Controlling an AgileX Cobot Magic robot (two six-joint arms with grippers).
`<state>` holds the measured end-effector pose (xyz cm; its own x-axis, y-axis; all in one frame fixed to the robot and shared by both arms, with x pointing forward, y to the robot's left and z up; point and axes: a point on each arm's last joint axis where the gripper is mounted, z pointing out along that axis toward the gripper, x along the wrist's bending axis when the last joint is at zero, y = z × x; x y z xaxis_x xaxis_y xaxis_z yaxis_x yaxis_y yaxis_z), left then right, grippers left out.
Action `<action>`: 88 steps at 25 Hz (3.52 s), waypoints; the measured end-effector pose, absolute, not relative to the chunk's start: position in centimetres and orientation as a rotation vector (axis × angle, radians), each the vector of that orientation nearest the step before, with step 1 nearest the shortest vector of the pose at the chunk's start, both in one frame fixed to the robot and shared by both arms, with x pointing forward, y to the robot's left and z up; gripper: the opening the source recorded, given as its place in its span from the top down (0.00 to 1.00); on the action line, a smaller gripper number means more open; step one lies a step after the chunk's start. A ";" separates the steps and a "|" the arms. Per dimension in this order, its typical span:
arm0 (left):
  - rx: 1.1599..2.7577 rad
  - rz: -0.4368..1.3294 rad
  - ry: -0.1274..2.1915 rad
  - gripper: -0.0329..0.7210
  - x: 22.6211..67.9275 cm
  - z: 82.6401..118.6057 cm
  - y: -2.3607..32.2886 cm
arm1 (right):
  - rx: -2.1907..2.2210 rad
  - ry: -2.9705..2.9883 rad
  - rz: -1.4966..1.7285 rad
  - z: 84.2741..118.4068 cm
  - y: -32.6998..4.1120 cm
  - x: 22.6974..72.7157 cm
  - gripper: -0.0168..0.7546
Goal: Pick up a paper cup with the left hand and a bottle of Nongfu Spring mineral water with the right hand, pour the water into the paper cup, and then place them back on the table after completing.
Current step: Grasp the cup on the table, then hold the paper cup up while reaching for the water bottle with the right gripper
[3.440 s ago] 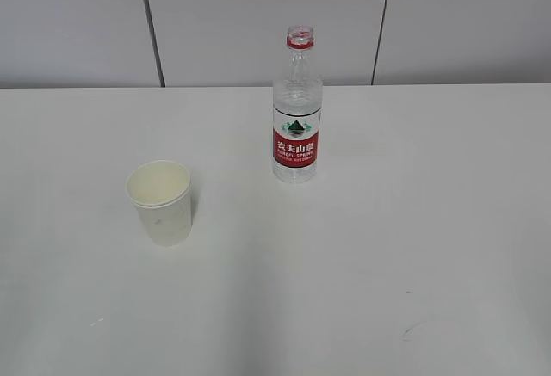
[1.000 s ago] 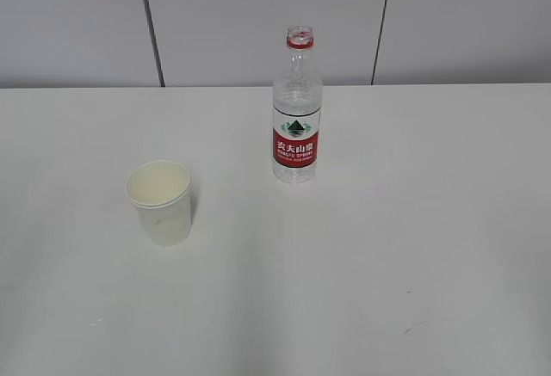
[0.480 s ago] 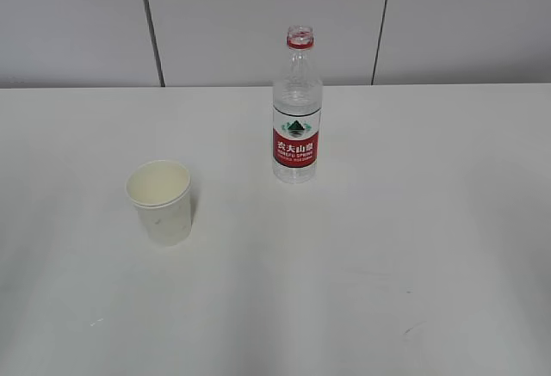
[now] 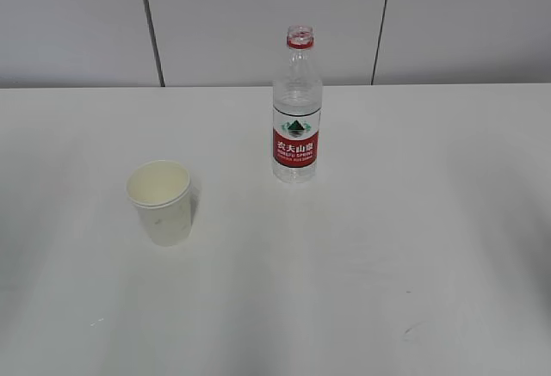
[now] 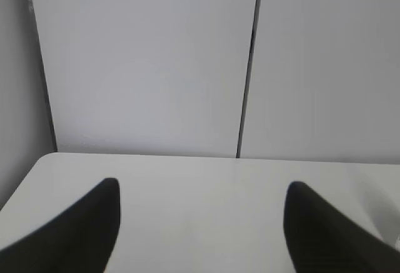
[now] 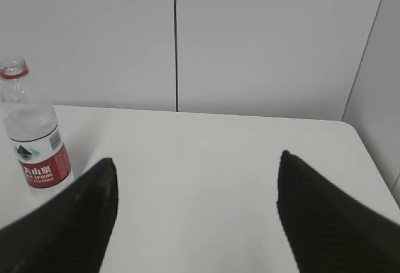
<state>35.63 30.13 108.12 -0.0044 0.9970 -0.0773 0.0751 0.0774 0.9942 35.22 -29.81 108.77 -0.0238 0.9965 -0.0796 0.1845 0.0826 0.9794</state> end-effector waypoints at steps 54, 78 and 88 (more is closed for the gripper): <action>1.747 0.650 1.101 0.29 45.5 86.6 23.2 | 1.096 1.831 1.218 90.9 -22.5 51.7 0.22; 1.725 0.503 0.911 0.29 50.4 85.6 20.4 | 1.046 1.828 1.284 89.7 -22.0 52.1 0.22; 1.722 0.475 0.907 0.30 51.2 85.0 20.0 | 1.042 1.824 1.319 89.7 -21.8 52.1 0.22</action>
<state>51.22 20.01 85.02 0.6290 0.7677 -0.1220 0.3371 -0.1280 0.9327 52.06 -21.77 89.73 -0.4739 0.8791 -0.0517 0.2263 0.1783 0.9576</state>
